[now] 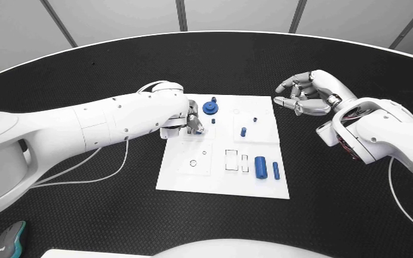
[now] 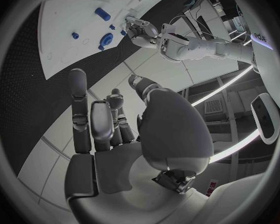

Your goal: Assemble the parts on the task board

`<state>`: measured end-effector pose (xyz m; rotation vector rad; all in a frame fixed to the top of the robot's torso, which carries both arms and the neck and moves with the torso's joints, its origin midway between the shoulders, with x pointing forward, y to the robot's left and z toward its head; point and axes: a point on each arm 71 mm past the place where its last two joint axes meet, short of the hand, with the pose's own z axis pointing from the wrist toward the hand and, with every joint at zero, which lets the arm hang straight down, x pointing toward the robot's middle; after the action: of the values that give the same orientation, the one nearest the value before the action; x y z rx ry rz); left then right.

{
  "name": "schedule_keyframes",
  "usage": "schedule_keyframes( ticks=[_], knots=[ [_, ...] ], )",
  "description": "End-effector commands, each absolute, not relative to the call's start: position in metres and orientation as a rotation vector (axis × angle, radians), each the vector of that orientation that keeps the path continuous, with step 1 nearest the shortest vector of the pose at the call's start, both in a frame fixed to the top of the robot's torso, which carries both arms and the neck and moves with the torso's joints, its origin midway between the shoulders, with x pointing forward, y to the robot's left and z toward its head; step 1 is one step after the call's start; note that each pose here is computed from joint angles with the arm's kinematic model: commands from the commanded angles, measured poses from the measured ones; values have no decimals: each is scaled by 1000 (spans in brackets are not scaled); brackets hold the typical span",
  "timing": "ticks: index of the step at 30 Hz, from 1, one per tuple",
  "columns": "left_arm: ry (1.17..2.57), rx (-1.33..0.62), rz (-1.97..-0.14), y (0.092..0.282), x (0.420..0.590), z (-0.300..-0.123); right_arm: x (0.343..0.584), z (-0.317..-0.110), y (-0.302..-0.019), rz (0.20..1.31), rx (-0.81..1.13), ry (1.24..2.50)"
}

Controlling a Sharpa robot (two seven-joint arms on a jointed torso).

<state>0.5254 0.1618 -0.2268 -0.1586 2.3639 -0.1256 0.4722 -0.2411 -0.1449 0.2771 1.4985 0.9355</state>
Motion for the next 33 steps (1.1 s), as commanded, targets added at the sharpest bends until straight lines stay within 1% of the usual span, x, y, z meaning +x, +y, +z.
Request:
schedule_keyframes(
  ticks=[1, 11, 27, 33],
  knots=[
    [2360, -176, -98, 162, 526, -227, 472, -145, -241, 936, 277, 1498],
    [2343, -197, -95, 163, 529, -226, 472, -145, -241, 936, 277, 1500],
    [2369, -175, -76, 162, 530, -228, 471, -145, -241, 939, 275, 1505],
    [2357, -189, -79, 163, 530, -227, 471, -145, -241, 937, 276, 1506]
  ],
)
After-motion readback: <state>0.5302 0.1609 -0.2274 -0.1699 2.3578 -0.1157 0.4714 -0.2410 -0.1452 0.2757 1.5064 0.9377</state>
